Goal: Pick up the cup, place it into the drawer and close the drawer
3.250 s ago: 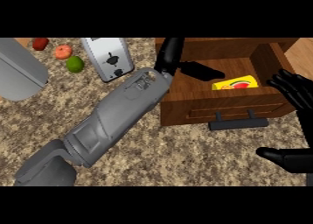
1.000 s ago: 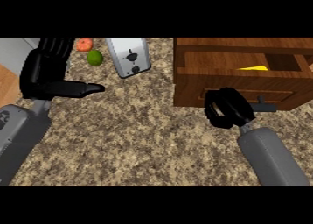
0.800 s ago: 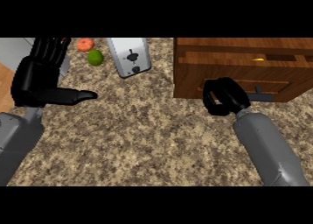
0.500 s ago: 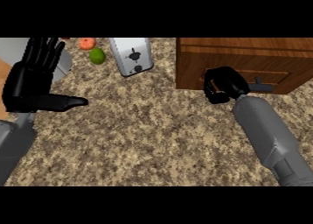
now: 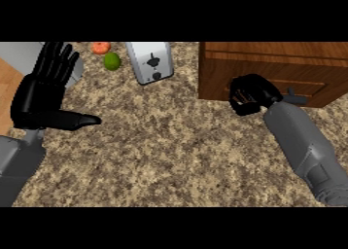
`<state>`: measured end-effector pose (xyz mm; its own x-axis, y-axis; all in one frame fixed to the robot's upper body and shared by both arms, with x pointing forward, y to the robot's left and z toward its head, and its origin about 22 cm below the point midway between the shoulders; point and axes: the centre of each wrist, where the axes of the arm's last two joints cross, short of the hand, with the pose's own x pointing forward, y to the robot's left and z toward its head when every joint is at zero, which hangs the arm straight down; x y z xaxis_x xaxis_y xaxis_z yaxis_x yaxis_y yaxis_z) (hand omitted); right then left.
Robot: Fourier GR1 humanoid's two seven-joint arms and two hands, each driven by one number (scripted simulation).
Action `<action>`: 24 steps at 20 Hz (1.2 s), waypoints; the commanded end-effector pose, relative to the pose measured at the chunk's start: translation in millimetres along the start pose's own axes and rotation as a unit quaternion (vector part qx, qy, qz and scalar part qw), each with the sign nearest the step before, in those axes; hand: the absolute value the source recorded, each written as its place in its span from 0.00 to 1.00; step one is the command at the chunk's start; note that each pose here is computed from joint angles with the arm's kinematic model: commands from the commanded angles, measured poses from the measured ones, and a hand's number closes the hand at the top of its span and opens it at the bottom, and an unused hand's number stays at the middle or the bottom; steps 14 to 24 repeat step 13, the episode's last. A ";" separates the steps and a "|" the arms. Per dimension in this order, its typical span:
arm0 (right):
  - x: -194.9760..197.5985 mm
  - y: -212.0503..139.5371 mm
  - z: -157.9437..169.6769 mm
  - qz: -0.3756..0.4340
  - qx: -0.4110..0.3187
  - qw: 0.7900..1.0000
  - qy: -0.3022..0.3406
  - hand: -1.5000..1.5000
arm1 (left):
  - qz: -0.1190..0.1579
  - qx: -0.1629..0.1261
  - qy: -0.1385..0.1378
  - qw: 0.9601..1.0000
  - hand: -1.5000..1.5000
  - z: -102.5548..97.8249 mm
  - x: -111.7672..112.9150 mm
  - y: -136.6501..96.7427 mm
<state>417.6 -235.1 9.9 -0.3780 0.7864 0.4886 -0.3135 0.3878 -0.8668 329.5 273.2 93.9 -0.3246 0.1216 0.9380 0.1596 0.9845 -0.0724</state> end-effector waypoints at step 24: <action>-19.9 -54.9 8.0 -0.027 -0.083 0.995 0.052 1.00 | 0.024 -0.020 0.011 0.999 0.00 11.0 -20.0 -7.8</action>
